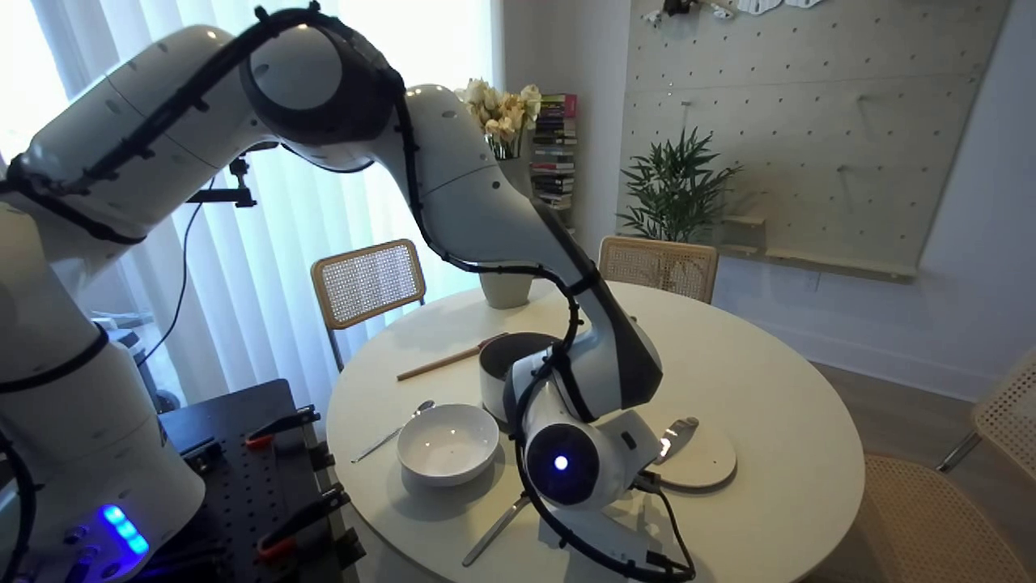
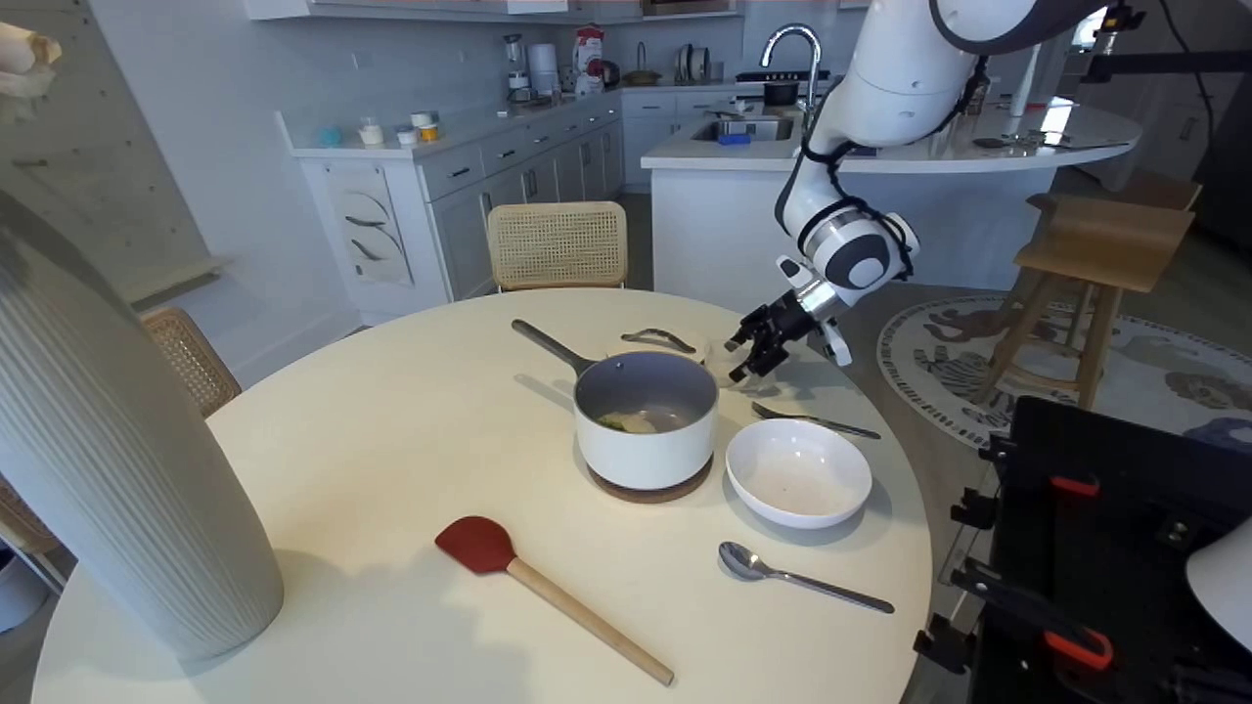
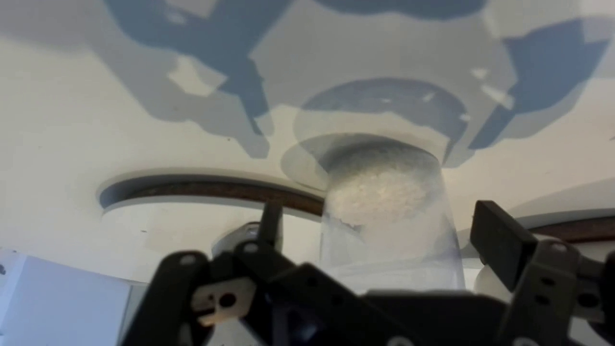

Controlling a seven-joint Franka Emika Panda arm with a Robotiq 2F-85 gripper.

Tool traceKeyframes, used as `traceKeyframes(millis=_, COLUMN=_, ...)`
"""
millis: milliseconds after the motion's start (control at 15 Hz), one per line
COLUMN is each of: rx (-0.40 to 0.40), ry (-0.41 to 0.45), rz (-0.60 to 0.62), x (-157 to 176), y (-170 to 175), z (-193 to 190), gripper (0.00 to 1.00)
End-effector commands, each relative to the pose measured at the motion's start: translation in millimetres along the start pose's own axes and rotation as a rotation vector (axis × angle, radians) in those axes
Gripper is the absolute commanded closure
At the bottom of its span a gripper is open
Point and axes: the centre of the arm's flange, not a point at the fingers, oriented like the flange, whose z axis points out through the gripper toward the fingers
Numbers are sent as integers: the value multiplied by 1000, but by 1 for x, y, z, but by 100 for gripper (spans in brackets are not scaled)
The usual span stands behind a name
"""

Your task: Pour the contents of the colourless cup into the white pot

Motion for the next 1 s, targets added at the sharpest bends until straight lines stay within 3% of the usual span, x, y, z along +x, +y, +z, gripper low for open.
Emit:
traceKeyframes(millis=0, rx=-15, ry=18, rz=-9, x=1, y=-3, z=1, gripper=0)
traceKeyframes(millis=467, rx=1, ry=21, rz=-12, x=1, y=-6, z=9, gripper=2)
traceKeyframes(millis=533, rx=3, ry=23, rz=-12, x=1, y=-6, z=10, gripper=26)
traceKeyframes(millis=667, rx=7, ry=26, rz=-12, x=0, y=-7, z=11, gripper=31)
traceKeyframes(millis=867, rx=7, ry=29, rz=-10, x=0, y=-7, z=11, gripper=57)
traceKeyframes(millis=933, rx=7, ry=35, rz=-10, x=1, y=-6, z=11, gripper=61)
